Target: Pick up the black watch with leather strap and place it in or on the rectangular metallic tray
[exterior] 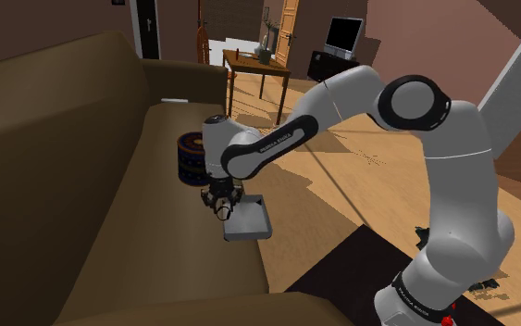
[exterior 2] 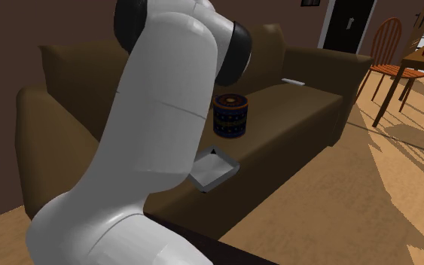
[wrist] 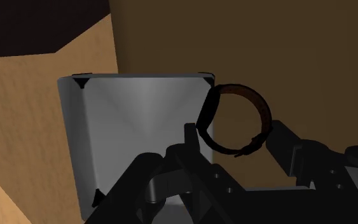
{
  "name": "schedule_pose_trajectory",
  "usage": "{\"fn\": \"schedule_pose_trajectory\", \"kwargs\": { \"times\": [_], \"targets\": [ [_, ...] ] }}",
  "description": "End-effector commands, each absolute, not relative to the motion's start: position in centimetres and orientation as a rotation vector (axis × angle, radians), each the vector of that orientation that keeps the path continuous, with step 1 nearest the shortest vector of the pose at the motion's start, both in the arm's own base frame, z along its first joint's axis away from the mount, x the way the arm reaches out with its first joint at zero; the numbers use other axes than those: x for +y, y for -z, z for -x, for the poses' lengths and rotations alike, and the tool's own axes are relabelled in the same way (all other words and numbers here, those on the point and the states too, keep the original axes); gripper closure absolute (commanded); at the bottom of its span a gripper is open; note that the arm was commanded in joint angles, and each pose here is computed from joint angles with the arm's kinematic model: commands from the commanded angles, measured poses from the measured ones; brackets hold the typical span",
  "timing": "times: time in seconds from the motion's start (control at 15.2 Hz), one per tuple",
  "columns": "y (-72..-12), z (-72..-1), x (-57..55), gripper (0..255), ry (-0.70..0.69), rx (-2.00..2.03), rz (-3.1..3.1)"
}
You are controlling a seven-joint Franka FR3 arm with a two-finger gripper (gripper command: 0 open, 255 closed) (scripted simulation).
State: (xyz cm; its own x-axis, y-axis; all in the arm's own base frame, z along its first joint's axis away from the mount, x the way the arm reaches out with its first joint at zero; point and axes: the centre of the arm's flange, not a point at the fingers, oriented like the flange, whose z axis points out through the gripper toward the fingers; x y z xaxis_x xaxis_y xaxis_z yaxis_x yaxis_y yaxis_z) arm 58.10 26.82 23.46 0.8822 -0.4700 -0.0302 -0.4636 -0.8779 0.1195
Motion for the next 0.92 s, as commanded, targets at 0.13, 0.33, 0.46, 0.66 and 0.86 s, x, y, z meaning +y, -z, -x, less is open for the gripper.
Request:
{"fn": "schedule_pose_trajectory", "kwargs": {
  "times": [0.13, 0.33, 0.46, 0.66, 0.86],
  "targets": [
    [-23.7, -59.4, 21.6, 255, 0.089, -0.730, -2.942],
    [-23.8, -60.3, 17.7, 255, 0.089, -0.730, -2.942],
    [-23.9, -60.9, 15.2, 255, 0.089, -0.730, -2.942],
    [-23.5, -61.4, 13.4, 255, 0.089, -0.730, -2.942],
    [-21.9, -61.4, 13.4, 255, 0.089, -0.730, -2.942]
  ]
}}
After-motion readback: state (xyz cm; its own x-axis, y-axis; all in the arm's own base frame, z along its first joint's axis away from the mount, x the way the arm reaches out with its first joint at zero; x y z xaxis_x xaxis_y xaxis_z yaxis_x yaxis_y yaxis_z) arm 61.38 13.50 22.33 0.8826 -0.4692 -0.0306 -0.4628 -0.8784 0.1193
